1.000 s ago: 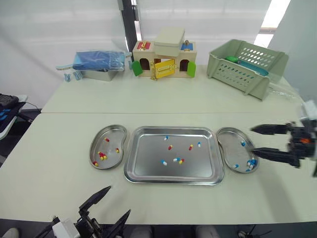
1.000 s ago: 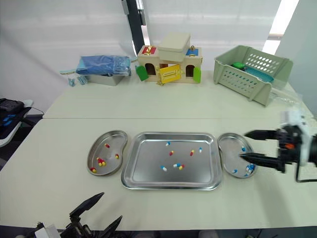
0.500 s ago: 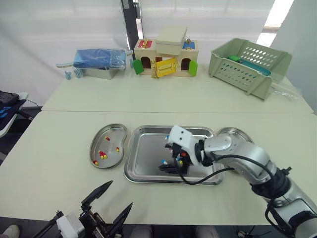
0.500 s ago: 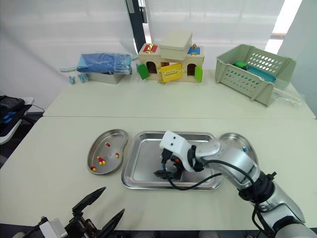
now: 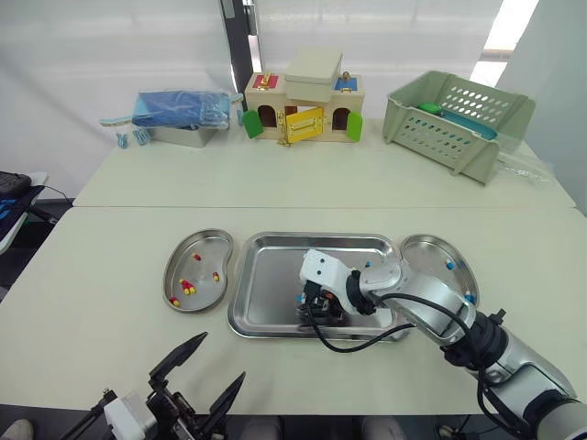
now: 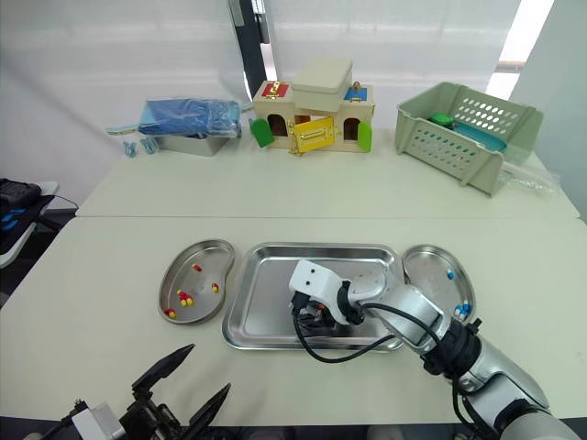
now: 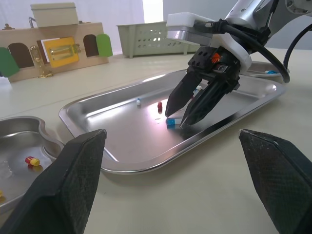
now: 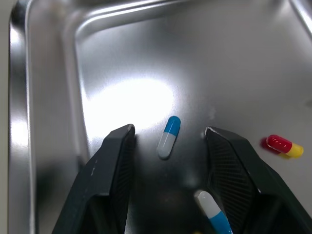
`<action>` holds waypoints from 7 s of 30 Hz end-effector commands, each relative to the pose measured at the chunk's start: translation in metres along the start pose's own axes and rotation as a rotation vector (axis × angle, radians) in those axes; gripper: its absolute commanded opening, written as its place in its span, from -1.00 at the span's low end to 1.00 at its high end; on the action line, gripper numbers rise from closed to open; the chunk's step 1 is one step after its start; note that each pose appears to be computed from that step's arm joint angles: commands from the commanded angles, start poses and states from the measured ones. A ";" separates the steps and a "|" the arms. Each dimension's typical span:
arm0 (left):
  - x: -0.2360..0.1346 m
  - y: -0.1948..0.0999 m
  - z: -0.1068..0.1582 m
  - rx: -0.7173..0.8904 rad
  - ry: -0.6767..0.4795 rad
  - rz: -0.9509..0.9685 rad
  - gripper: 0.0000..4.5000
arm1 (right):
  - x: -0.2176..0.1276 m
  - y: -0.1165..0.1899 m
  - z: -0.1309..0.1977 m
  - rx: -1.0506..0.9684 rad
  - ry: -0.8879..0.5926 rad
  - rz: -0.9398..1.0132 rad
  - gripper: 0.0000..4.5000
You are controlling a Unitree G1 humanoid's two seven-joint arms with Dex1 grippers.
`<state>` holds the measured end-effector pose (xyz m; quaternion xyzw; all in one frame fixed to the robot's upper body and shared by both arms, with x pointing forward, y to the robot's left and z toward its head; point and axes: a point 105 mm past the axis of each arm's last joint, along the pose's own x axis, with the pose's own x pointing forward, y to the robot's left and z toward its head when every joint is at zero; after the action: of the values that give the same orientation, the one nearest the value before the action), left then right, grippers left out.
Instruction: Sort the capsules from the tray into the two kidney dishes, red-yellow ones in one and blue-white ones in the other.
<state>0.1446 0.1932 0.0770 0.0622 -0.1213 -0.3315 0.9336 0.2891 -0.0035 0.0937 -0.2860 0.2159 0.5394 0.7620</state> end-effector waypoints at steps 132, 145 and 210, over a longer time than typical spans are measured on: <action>0.007 0.005 0.012 0.044 -0.010 0.202 1.00 | 0.006 -0.072 0.037 0.038 -0.125 -0.157 0.41; 0.005 0.005 0.010 0.048 0.004 0.182 1.00 | 0.009 -0.080 0.029 0.085 -0.083 -0.203 -0.05; 0.025 -0.019 0.012 0.060 -0.077 -0.341 1.00 | -0.199 -0.087 -0.127 0.279 0.002 -0.454 -0.59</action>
<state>0.1492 0.1604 0.0865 0.1003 -0.1482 -0.4845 0.8563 0.3019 -0.2437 0.1290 -0.2017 0.2404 0.3309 0.8900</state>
